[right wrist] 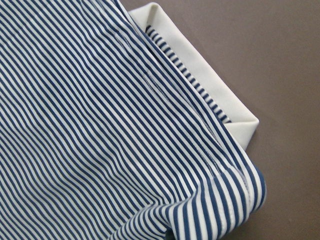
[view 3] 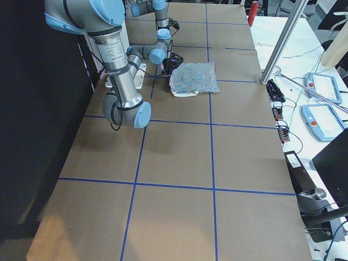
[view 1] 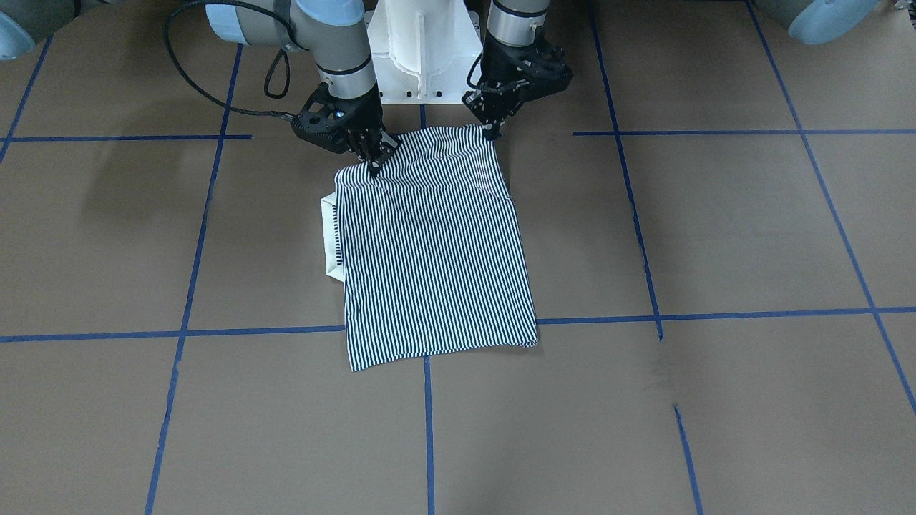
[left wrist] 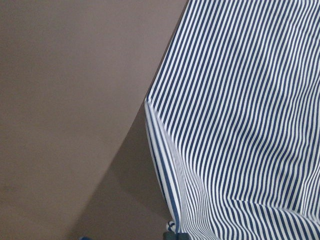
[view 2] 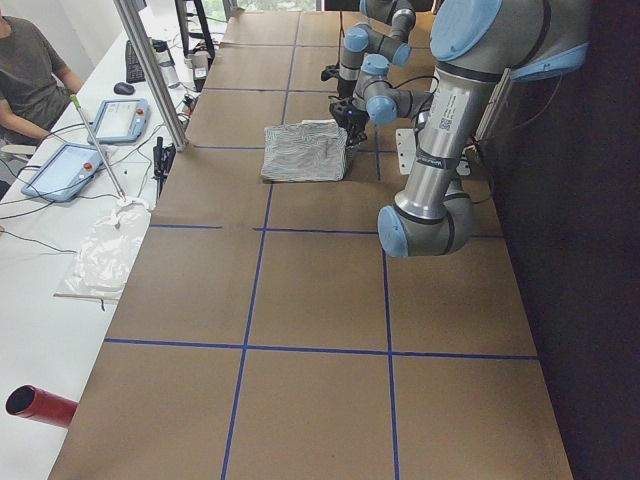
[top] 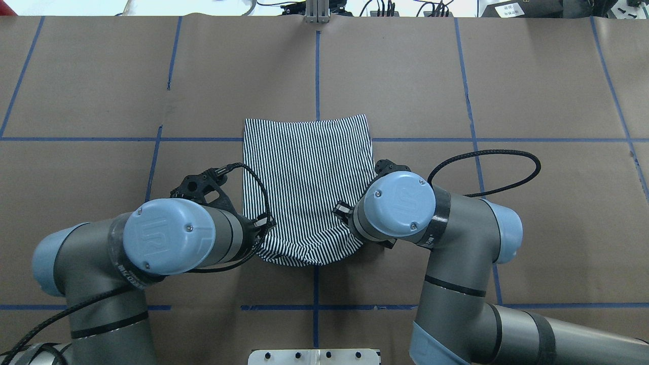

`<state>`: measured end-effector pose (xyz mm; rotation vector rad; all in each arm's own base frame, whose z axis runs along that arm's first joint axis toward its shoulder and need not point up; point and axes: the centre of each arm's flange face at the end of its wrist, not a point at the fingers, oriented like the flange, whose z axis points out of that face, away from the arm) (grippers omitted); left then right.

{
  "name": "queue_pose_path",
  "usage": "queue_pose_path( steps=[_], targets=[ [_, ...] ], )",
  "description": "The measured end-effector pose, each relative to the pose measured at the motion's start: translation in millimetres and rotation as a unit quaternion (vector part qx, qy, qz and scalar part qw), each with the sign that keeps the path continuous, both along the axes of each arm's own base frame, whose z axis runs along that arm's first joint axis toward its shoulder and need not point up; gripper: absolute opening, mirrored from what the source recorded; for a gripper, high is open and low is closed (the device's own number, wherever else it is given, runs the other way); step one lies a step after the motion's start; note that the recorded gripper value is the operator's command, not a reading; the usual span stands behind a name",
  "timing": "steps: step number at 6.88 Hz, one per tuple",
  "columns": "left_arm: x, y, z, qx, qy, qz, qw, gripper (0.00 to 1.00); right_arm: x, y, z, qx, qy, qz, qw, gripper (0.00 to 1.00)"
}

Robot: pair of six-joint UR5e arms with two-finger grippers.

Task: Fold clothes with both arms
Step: 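Press both grippers into the shirt's near edge, pushing it away from the robot, then raise both grippers off the shirt and lift them away from the robot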

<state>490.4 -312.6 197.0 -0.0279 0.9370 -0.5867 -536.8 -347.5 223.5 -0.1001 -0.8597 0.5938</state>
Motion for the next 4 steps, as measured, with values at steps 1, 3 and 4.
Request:
queue_pose_path(
  steps=[1,3,4],
  targets=[
    [9.5,-11.0,8.6,-0.003,0.006,-0.011,0.9999,0.0,-8.7,-14.5,6.9,0.005,-0.007,0.006,0.9999,0.0],
    [0.5,-44.7,12.5,0.0,0.022,-0.043,0.9989,0.0,-7.4,-58.8,7.1,0.015,-0.011,0.027,0.9995,0.0],
    [-11.6,-87.8,23.2,0.008,0.022,-0.073,0.9971,0.43,-8.7,-106.2,2.5,0.025,0.003,0.038,0.999,0.78]
  ],
)
